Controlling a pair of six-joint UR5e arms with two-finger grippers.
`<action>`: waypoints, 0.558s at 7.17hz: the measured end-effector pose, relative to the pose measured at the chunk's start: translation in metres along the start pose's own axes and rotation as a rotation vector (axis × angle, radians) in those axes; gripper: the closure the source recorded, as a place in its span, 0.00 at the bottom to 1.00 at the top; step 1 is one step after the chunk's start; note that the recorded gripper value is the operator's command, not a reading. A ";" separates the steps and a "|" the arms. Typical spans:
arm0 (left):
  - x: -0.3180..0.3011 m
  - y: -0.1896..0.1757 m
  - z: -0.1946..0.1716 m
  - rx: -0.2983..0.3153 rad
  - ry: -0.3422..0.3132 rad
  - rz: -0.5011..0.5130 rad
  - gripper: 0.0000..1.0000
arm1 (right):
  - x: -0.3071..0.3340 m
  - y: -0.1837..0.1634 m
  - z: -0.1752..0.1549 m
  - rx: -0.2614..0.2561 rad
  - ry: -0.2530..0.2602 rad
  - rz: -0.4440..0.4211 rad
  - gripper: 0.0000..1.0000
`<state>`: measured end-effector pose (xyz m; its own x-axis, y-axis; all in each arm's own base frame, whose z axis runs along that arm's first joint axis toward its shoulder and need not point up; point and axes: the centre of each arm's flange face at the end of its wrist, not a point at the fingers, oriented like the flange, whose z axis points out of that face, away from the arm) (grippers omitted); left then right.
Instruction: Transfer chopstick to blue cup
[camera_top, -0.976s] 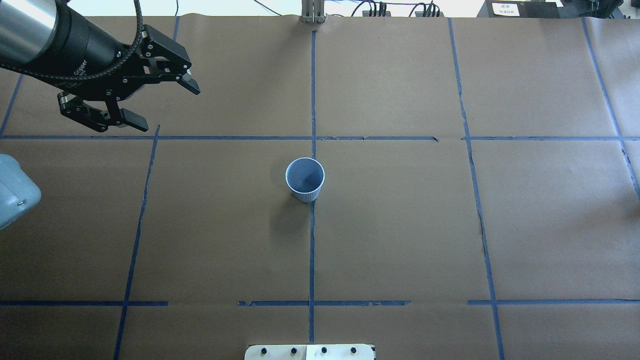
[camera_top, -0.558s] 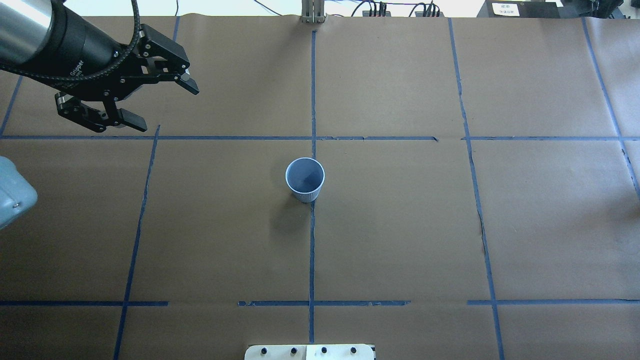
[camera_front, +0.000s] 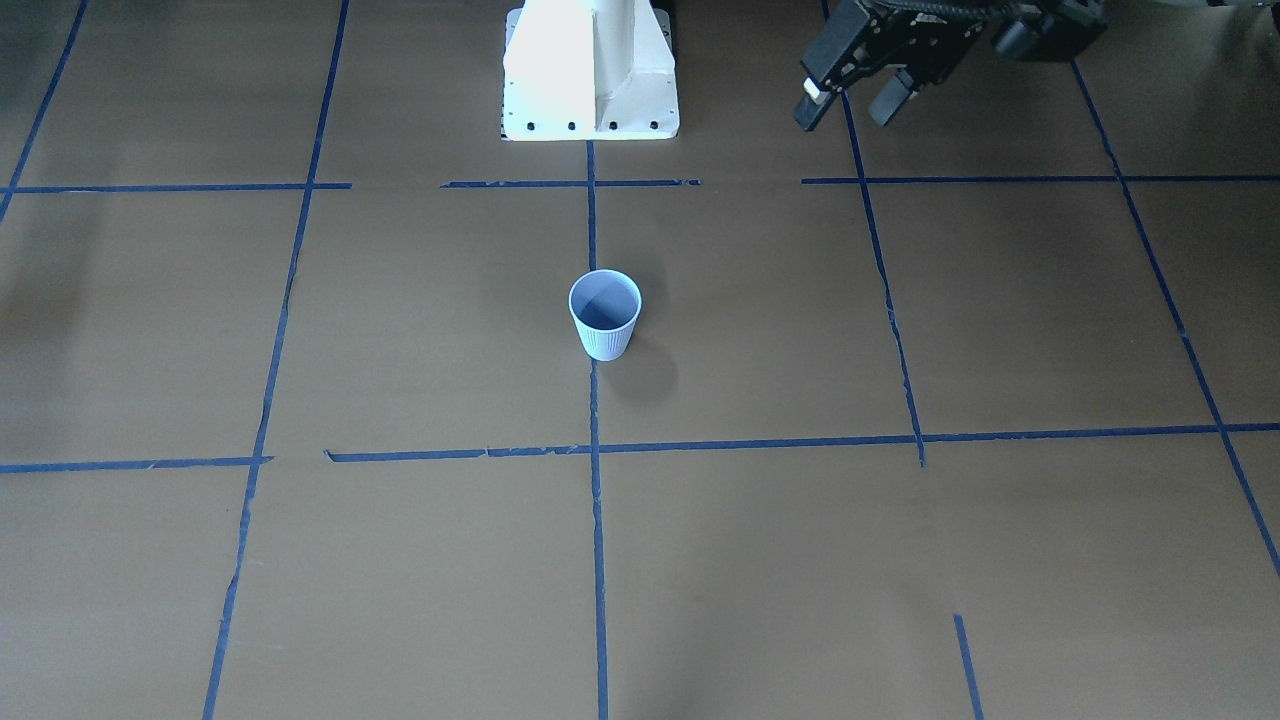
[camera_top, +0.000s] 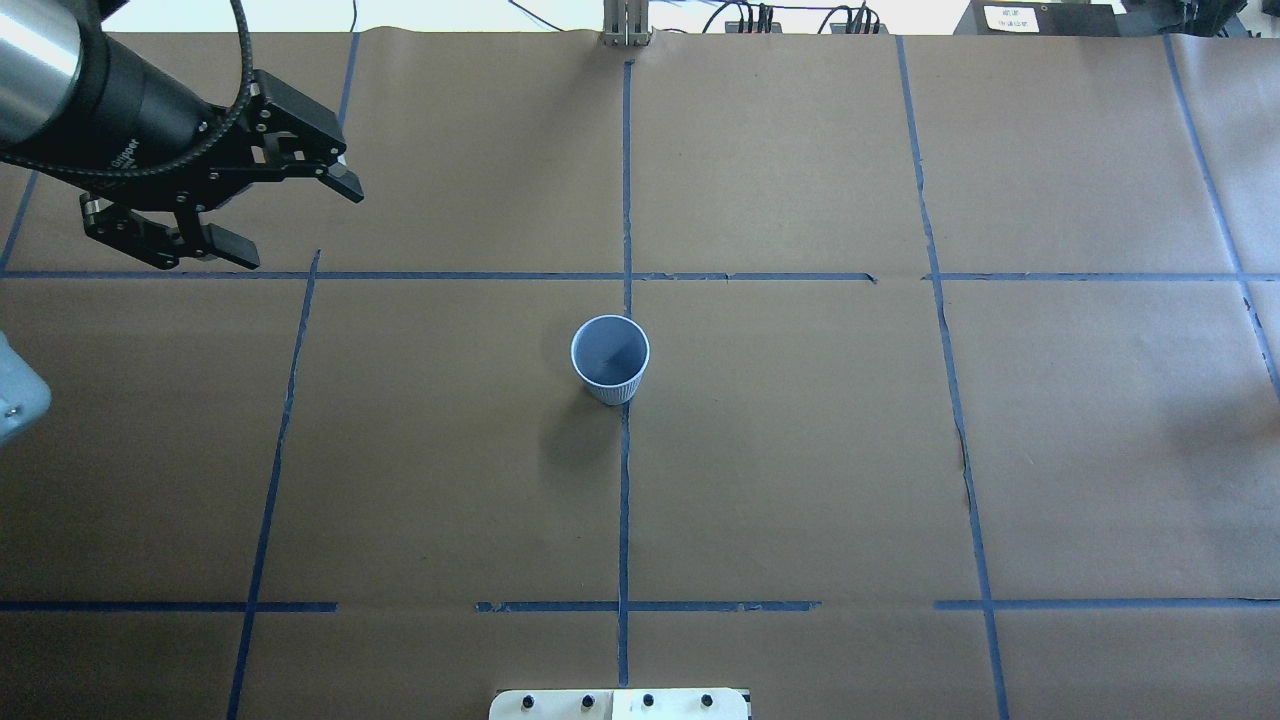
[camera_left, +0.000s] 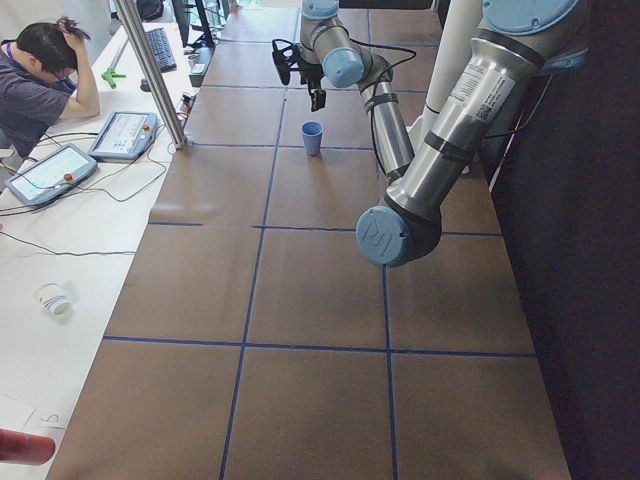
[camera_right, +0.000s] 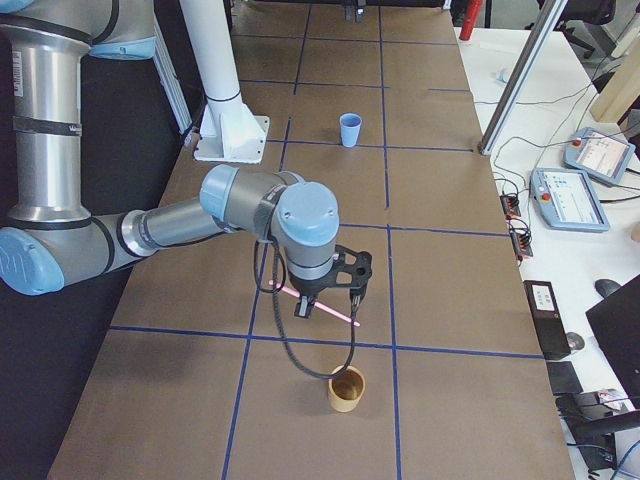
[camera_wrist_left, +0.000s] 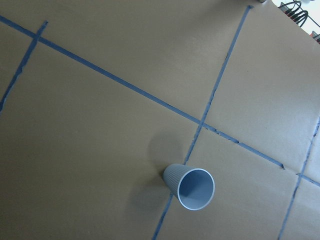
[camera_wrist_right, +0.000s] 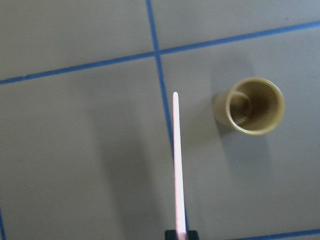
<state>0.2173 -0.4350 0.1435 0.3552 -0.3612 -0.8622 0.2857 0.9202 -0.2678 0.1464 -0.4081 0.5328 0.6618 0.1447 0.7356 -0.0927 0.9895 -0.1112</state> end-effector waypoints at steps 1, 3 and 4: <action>-0.024 -0.015 -0.004 0.024 -0.025 0.024 0.00 | -0.062 -0.035 0.000 -0.012 -0.005 -0.022 1.00; -0.071 -0.044 -0.016 0.069 -0.074 0.061 0.00 | -0.206 -0.081 0.010 -0.039 -0.013 0.032 1.00; -0.096 -0.057 -0.025 0.091 -0.099 0.077 0.00 | -0.277 -0.087 0.017 -0.058 -0.027 0.077 1.00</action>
<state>0.1446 -0.4490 0.2313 0.4638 -0.3070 -0.8310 0.3320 0.9299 -0.1583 -0.0416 -0.5343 0.3496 0.6339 0.2207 0.7412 -0.0981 0.9736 -0.2060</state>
